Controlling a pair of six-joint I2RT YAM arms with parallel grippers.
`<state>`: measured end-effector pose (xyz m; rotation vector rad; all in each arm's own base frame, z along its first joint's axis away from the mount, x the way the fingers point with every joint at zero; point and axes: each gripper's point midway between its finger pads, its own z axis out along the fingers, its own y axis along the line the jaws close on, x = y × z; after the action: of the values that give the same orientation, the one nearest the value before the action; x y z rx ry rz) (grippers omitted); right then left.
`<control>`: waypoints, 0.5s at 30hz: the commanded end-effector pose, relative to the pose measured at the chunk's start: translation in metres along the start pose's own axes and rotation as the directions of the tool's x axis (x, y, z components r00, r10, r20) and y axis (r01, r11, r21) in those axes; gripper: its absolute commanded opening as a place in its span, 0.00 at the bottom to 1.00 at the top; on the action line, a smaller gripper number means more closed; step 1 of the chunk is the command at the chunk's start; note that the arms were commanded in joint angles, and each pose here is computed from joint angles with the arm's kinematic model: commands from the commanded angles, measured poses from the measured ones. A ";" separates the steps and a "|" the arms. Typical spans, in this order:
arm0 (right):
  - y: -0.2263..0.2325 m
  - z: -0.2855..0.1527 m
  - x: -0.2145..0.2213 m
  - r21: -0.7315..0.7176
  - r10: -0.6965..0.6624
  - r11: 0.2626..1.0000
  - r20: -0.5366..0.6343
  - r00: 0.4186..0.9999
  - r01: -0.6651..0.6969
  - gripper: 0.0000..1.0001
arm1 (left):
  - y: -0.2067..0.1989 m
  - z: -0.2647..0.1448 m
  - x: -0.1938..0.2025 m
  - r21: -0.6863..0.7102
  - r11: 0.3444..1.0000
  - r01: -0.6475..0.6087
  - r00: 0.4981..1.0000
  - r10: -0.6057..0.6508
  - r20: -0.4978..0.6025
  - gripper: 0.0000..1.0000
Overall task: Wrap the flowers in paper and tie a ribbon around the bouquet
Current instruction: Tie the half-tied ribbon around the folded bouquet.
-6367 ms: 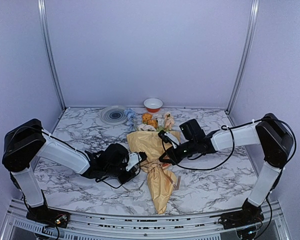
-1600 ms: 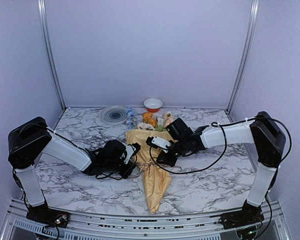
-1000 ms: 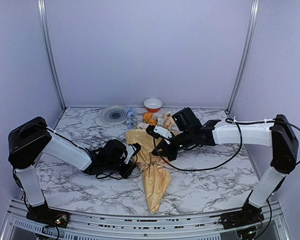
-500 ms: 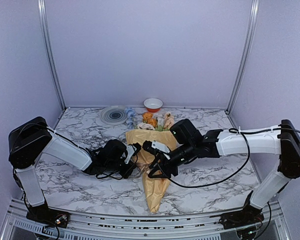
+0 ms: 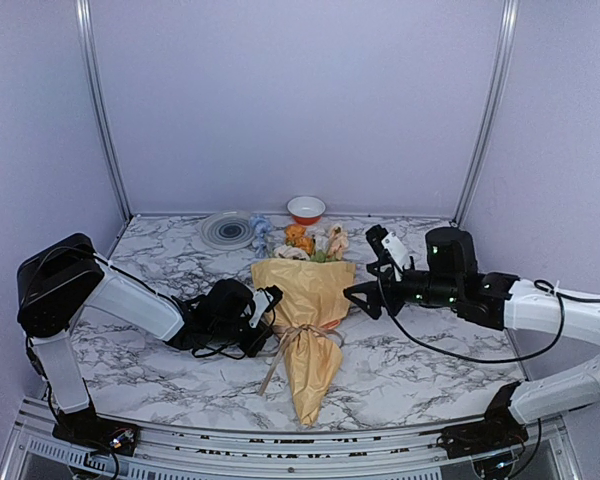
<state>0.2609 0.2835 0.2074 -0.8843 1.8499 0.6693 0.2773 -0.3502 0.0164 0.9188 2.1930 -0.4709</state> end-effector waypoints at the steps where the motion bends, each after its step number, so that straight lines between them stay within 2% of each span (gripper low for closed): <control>1: -0.026 -0.002 0.016 0.067 0.156 0.985 0.076 0.985 -0.161 0.92 | 0.000 0.006 0.045 0.007 1.000 -0.012 0.988 0.013 -0.155 0.00; 3: -0.028 0.007 0.032 0.027 0.200 0.979 0.032 0.979 -0.201 0.86 | 0.000 0.006 0.045 0.007 1.000 -0.013 0.988 0.014 -0.155 0.00; 6: -0.024 0.028 0.061 -0.025 0.206 0.977 -0.133 0.970 -0.211 0.58 | 0.000 0.005 0.044 0.007 1.000 -0.010 0.988 0.011 -0.153 0.00; 7: -0.022 0.035 0.073 -0.038 0.216 0.973 -0.197 0.956 -0.228 0.53 | 0.000 0.005 0.045 0.006 1.000 -0.010 0.988 0.011 -0.154 0.00; 10: -0.018 0.049 0.100 -0.052 0.263 0.955 -0.305 0.915 -0.292 0.51 | 0.001 0.005 0.046 0.003 1.000 -0.011 0.988 0.012 -0.156 0.00; 15: -0.016 0.060 0.121 -0.059 0.293 0.941 -0.348 0.891 -0.333 0.53 | 0.001 0.004 0.046 0.001 1.000 -0.010 0.987 0.010 -0.158 0.00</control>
<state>0.2715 0.2764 0.0723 -0.8140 2.2939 0.8054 0.2773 -0.3502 0.0164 0.9188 2.1930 -0.4709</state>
